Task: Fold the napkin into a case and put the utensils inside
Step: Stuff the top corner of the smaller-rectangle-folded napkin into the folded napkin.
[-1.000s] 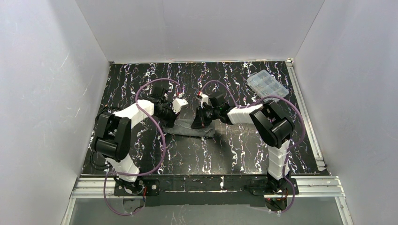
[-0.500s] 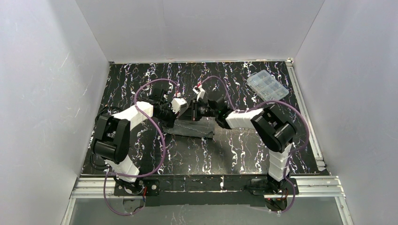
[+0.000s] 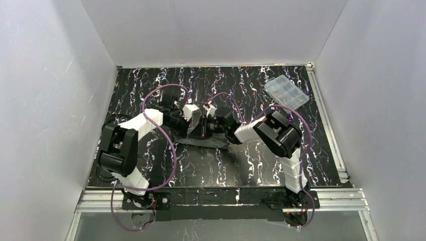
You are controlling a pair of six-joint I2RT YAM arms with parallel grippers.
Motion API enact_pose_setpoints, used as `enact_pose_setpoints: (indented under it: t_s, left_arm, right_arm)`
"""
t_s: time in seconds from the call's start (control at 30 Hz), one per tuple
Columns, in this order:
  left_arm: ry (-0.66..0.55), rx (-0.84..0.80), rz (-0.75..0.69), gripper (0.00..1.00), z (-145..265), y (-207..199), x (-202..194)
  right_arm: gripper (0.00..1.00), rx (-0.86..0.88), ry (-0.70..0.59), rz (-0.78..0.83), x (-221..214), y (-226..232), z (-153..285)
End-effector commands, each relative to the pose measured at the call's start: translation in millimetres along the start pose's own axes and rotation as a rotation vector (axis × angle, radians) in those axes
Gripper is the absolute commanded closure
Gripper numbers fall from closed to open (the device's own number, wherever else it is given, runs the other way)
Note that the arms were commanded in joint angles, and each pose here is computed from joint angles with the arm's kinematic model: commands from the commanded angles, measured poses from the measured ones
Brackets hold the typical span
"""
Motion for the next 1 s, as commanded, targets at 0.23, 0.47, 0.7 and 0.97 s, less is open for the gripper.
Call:
enact_pose_setpoints:
  t_s: [0.23,0.47,0.7,0.97]
  left_arm:
    - [-0.078,0.0,0.008,0.86,39.6,-4.9,23.7]
    - [-0.117,0.071,0.042,0.76,64.5,9.7,45.1]
    - [-0.041,0.006,0.072,0.81,38.5,15.1,35.4]
    - [0.009,0.022,0.079,0.84,17.7,20.6,11.6]
  right_arm:
    - [0.85,-0.041,0.023,0.034,-1.0,-14.3,-26.9]
    - [0.85,-0.053,0.053,0.035,-14.3,-17.2,-26.3]
    - [0.85,-0.044,0.061,0.04,-16.6,-14.0,-27.3]
    - [0.86,-0.038,0.04,0.022,-15.3,-10.1,-25.3]
Point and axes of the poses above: each gripper's point midway between its finger pads, its own z axis back along the fingers, its own y axis along the line the jaws close on, x = y × z, the point moved 7 cm from there along z, back along the fingers, and after that the axes turned 11 degrees about z, right-handed, at the moved point
